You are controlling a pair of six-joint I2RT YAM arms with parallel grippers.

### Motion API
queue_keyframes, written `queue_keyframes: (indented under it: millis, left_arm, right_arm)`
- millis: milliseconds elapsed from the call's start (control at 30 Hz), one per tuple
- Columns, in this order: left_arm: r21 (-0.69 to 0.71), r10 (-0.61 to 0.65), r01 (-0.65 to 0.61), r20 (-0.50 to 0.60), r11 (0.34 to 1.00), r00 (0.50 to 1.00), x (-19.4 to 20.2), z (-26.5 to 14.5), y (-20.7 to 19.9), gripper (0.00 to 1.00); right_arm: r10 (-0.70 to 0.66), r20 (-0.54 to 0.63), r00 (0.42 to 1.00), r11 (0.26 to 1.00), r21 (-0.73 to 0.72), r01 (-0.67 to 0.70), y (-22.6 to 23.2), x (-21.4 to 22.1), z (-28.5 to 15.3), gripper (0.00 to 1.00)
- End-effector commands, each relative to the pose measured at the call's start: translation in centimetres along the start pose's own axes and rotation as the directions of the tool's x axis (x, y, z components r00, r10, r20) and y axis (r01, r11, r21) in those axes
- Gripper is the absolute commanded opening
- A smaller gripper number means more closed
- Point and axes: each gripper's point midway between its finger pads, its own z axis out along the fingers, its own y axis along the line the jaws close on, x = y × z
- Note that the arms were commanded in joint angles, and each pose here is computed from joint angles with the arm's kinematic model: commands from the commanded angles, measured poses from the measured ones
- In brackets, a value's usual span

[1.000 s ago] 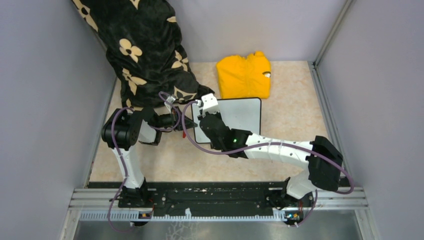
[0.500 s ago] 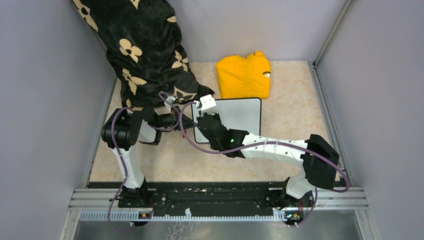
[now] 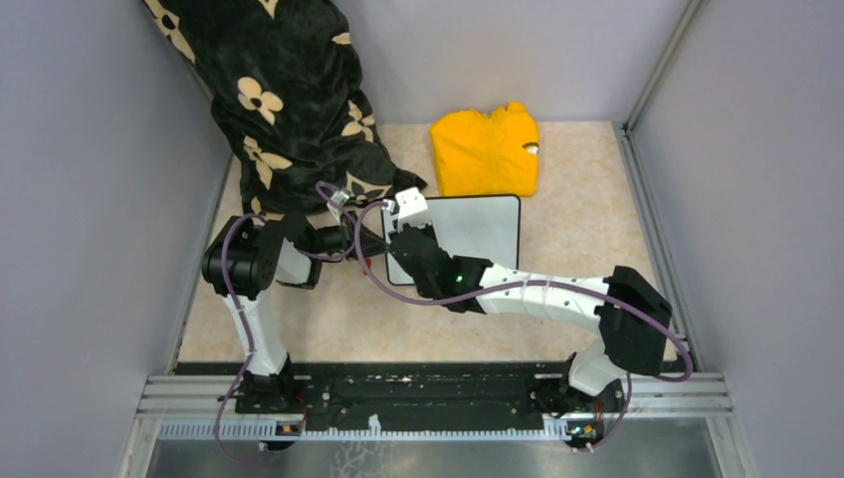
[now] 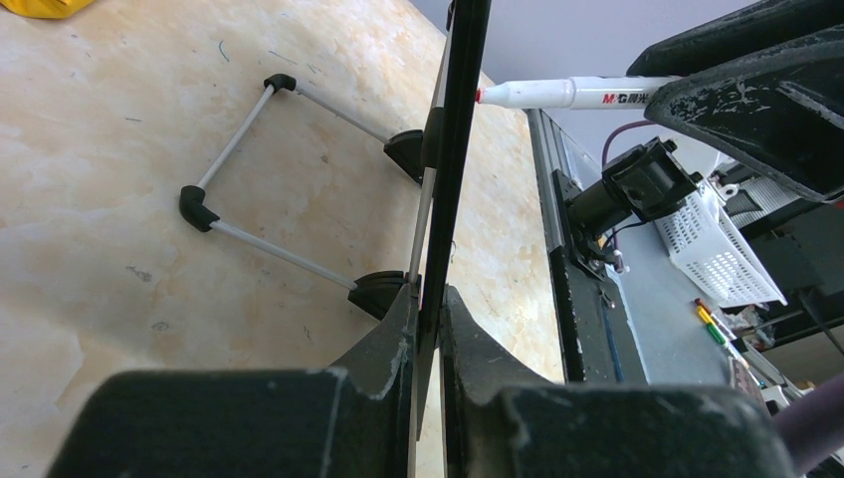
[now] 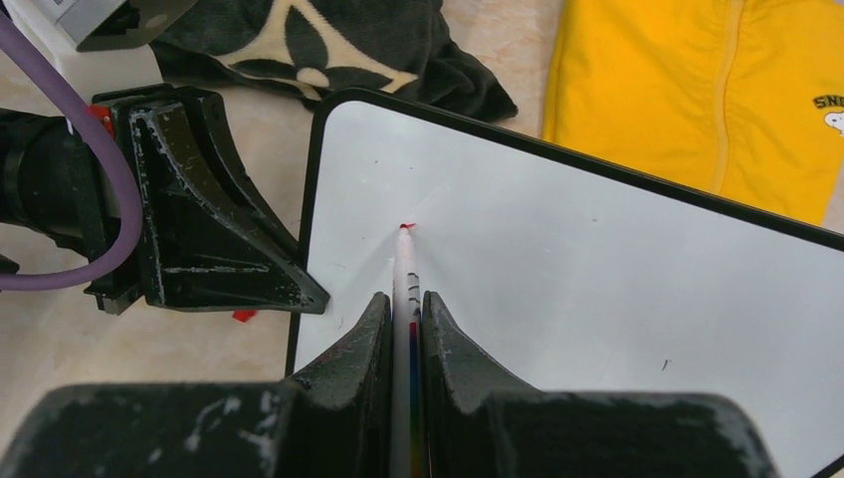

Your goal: Write a sentence on the whiteboard

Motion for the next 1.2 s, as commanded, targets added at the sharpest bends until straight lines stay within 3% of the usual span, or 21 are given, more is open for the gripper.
queue_keyframes:
  millis: [0,500,1167]
  left_arm:
    - [0.066,0.235,-0.238,0.056,0.969,0.97,-2.4,0.3,-2.1,0.0]
    - [0.065,0.235,-0.239,0.057,0.969,0.97,-2.4,0.3,-2.1,0.0]
    - [0.063,0.238,-0.242,0.059,0.968,0.969,-2.4,0.3,-2.1,0.0]
  right_arm:
    - [0.07,0.046,0.996,0.997,-0.033,-0.069,1.1,-2.8,0.3,0.0]
    - [0.023,-0.021,1.0,1.0,-0.016,-0.023,0.6,-0.6,0.3,0.0]
    - [0.039,-0.028,0.999,0.999,0.03,-0.038,-1.2,-0.1,-0.6,0.0]
